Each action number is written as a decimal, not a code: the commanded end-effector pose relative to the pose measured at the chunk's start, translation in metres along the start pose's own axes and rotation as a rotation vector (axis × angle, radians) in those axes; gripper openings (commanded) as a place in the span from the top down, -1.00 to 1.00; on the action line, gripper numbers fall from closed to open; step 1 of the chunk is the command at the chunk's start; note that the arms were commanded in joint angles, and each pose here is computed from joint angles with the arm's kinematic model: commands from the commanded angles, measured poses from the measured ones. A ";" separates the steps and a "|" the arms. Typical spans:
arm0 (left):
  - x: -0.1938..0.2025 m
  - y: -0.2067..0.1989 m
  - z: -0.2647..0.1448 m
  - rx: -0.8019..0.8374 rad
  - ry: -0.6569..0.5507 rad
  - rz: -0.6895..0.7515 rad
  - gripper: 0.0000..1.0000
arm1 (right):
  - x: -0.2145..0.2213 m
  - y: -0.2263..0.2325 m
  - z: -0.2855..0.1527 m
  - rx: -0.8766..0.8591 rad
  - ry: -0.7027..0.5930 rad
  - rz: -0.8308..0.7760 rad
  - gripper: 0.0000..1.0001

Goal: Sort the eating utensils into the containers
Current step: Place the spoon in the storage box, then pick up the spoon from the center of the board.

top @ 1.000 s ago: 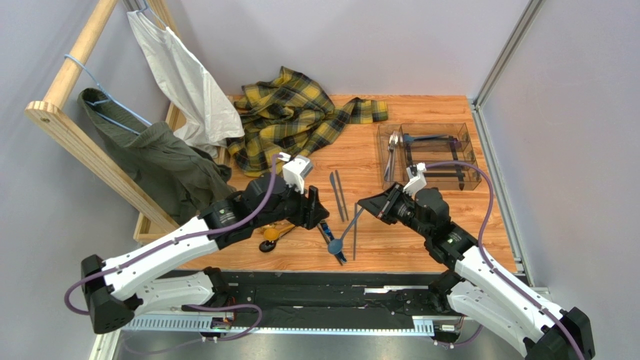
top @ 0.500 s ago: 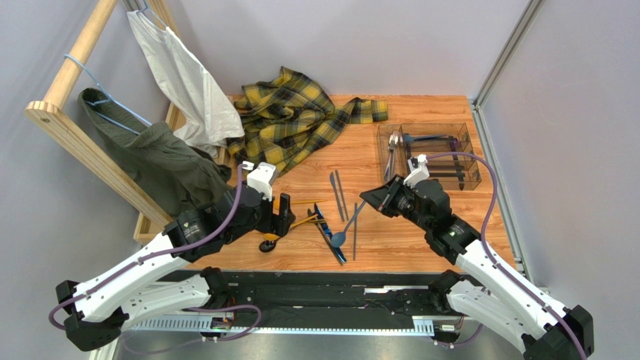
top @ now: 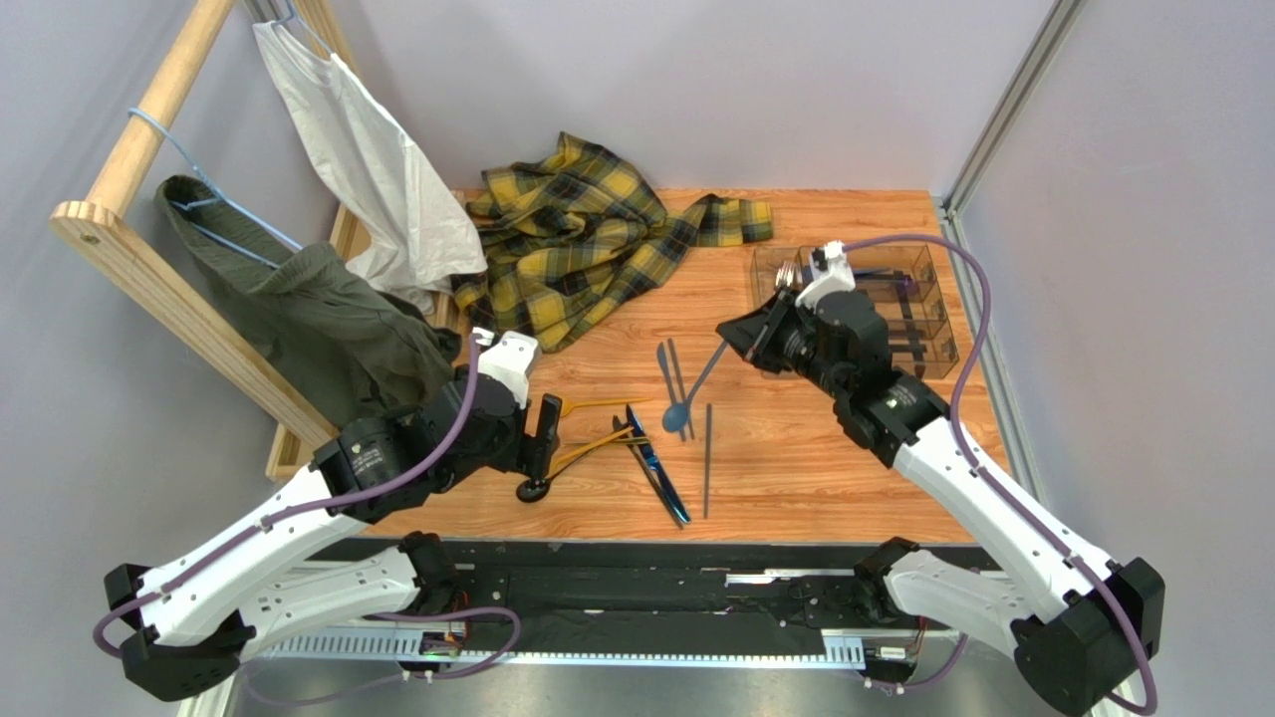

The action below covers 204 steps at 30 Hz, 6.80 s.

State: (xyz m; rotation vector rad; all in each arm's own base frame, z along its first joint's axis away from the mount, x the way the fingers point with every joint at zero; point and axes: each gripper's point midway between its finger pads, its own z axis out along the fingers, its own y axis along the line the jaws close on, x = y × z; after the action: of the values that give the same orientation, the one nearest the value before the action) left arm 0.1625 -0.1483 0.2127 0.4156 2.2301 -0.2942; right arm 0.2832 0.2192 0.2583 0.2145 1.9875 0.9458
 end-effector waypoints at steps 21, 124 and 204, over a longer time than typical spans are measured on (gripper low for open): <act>0.005 0.019 -0.008 -0.059 -0.053 -0.059 -0.98 | -0.213 -0.075 0.020 0.256 -0.296 0.013 1.00; 0.036 -0.026 0.033 0.080 0.101 -0.038 -0.98 | -0.118 -0.097 0.000 0.169 -0.191 0.134 -0.34; 0.097 -0.019 0.165 -0.023 0.342 0.013 0.00 | 0.083 -0.105 -0.033 0.065 0.125 0.151 -0.27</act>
State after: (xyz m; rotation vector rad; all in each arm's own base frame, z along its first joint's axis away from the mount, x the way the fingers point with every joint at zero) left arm 0.2047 -0.1929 0.0304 0.5229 2.5565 -0.1744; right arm 0.2261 0.1685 0.1337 0.3605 2.1909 1.0052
